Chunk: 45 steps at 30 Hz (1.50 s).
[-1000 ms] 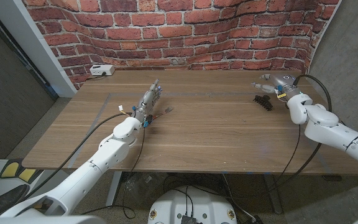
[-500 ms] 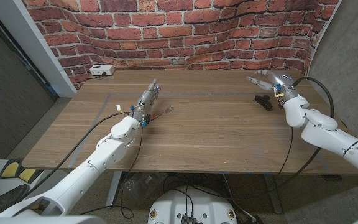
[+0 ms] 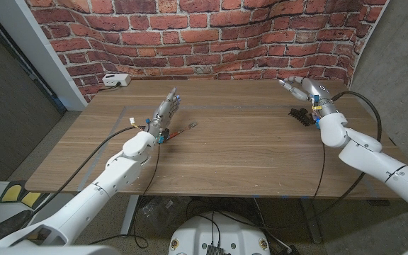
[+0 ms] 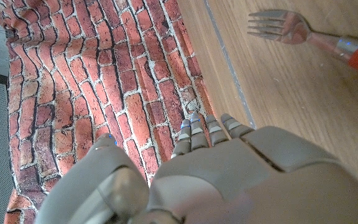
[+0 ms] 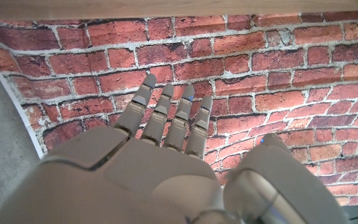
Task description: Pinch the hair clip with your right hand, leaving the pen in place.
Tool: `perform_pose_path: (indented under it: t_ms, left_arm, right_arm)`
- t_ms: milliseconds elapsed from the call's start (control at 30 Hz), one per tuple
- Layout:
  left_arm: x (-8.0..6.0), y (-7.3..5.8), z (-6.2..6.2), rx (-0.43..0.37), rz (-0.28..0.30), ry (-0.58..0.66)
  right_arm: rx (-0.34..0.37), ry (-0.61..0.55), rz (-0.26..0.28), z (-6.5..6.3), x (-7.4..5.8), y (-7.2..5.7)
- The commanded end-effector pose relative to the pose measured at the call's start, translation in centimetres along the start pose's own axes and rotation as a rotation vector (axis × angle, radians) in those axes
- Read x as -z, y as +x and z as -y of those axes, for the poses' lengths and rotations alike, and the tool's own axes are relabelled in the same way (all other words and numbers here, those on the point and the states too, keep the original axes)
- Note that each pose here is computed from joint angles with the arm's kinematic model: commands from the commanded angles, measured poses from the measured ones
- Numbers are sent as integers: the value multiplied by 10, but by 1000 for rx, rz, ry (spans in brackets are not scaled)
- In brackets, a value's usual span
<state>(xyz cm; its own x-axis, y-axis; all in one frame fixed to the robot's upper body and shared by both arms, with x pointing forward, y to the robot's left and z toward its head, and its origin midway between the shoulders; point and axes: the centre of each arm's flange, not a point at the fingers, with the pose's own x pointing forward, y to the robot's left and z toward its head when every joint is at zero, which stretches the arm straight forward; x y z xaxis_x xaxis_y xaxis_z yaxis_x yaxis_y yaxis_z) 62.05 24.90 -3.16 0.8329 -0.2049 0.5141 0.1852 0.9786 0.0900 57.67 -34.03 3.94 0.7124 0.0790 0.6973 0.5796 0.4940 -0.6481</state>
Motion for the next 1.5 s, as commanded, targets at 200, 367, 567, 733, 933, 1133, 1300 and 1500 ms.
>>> perform_pose_path:
  t_ms: [200, 367, 567, 733, 933, 1133, 1300, 1500]
  left_arm:
    - [-4, -2, 0, 23, 0, 11]
    - [-5, -3, 1, 24, 4, 17]
    - [-5, -4, 0, 25, 10, 12]
    - [-4, -6, 0, 28, 16, 10]
    - [-3, -12, -7, 15, 29, 2]
    - [-5, -15, -11, -9, 41, 3]
    - [-7, -14, -12, 8, 50, 7]
    - [-8, -12, -13, 25, 53, 8]
  right_arm:
    - [-33, 332, 57, -10, -4, 3]
    - [-60, 413, 60, -17, -5, 4]
    - [-77, 534, 57, -23, -4, 4]
    - [-80, 641, 52, -26, -2, 3]
    - [-89, 789, 45, -30, 0, 2]
    - [-135, 888, 66, -35, 2, 3]
    - [-189, 969, 74, -41, 2, 3]
    - [-239, 1068, 78, -48, 3, 1]
